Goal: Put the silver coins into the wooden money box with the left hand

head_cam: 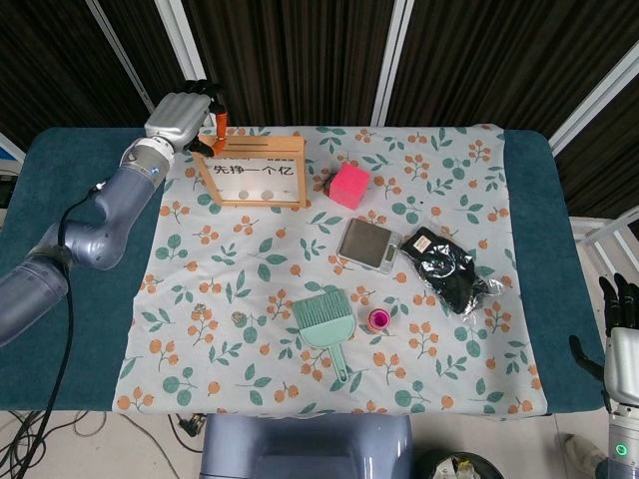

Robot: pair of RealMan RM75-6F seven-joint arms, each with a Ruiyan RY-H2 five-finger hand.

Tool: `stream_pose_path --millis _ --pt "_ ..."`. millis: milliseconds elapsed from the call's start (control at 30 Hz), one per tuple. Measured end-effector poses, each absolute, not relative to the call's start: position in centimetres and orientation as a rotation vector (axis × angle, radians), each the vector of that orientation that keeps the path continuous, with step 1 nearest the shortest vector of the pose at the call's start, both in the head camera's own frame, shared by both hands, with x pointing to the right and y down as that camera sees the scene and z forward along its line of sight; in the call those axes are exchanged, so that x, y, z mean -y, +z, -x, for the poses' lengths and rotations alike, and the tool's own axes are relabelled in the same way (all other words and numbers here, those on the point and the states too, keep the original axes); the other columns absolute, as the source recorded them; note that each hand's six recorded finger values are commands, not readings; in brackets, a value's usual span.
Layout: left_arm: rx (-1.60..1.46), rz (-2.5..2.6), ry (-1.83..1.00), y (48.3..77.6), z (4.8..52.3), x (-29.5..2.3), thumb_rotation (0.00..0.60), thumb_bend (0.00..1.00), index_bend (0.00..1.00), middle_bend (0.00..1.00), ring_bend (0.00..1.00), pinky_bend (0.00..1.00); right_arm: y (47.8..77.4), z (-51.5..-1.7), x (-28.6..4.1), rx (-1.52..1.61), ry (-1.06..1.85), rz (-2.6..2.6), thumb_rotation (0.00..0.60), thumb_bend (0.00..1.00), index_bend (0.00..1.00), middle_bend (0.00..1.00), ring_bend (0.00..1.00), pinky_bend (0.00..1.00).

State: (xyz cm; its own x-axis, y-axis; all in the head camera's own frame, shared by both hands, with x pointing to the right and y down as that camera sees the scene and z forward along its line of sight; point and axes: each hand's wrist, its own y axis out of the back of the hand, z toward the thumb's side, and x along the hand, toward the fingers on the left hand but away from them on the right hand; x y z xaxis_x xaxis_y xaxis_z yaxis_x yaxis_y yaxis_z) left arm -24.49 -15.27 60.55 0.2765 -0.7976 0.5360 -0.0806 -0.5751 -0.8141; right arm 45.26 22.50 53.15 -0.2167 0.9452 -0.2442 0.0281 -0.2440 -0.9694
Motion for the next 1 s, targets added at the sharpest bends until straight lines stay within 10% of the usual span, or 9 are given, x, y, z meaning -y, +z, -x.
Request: stream_pose_path --millis 1000 --pt "-0.763 1.883 -1.349 64.4 19.9 16.3 0.6 0.49 0.56 0.12 0.0 0.0 52.9 -45.7 -22.4 1.267 1.574 1.252 0.6 0.36 0.06 0.02 0.0 0.0"
